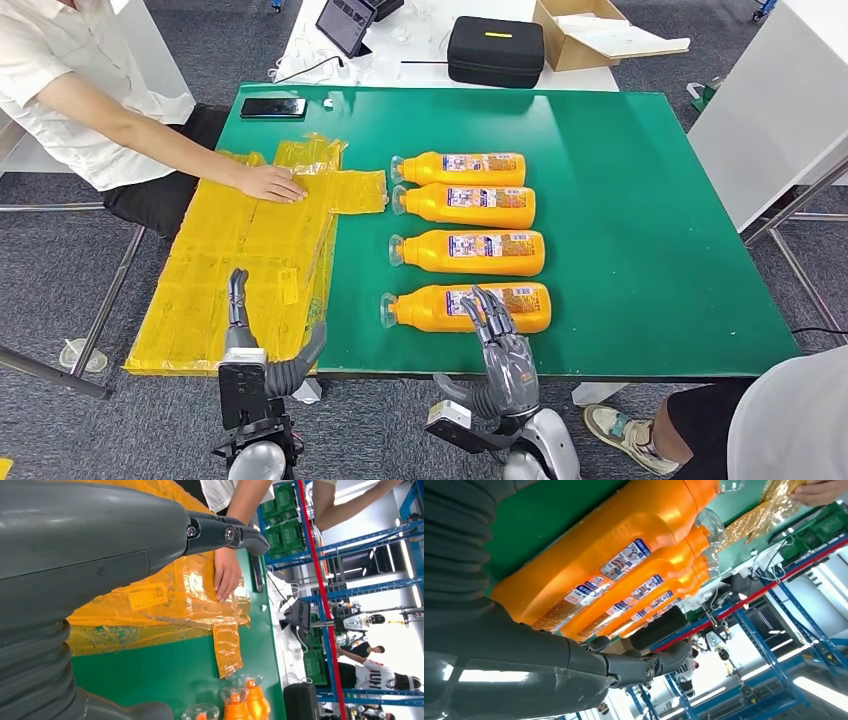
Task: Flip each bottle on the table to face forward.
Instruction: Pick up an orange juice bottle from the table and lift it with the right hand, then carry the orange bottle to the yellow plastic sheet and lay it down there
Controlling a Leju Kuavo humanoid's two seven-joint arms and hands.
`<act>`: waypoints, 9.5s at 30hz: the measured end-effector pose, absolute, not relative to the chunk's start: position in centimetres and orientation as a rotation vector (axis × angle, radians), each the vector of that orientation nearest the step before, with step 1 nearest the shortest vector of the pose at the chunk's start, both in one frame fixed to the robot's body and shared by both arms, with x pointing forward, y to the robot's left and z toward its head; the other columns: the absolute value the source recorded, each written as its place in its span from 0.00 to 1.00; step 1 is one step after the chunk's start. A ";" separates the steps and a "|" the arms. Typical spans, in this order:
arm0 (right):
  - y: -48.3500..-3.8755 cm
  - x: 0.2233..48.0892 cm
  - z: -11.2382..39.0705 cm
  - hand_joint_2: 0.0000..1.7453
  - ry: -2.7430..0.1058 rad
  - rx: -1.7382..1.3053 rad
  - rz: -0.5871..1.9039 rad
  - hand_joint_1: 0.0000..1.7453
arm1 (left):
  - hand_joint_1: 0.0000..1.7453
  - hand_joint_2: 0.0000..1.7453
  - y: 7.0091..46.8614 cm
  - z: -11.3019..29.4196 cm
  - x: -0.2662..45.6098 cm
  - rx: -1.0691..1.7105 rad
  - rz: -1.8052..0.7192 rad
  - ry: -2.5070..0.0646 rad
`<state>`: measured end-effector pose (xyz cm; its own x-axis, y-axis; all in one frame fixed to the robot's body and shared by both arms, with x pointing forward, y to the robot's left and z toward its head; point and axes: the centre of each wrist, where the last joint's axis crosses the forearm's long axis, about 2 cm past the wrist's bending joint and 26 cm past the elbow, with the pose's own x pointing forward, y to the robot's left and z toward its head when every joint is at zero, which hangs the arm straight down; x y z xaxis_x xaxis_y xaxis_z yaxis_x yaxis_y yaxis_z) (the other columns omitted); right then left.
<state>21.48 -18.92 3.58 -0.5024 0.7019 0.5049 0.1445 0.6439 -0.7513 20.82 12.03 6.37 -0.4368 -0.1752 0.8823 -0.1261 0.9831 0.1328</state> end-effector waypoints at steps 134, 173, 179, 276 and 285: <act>-24.6 27.8 3.1 1.00 -1.768 -0.498 0.789 0.87 | 0.00 1.00 8.9 7.0 19.8 -0.433 0.268 -1.785; -12.1 26.2 5.3 1.00 -1.946 -0.025 0.783 0.92 | 0.00 1.00 9.4 7.2 20.9 -0.783 0.426 -1.602; -11.4 25.7 5.2 1.00 -1.934 0.017 0.788 0.92 | 0.00 1.00 9.8 7.5 21.2 -0.774 0.446 -1.628; -16.8 23.4 14.0 1.00 -2.402 -0.483 0.029 0.00 | 0.00 1.00 24.4 1.6 31.7 0.416 -1.369 -1.462; -16.6 23.6 13.6 1.00 -2.392 -0.467 0.040 0.00 | 0.00 1.00 25.1 1.9 32.5 0.330 -1.368 -1.346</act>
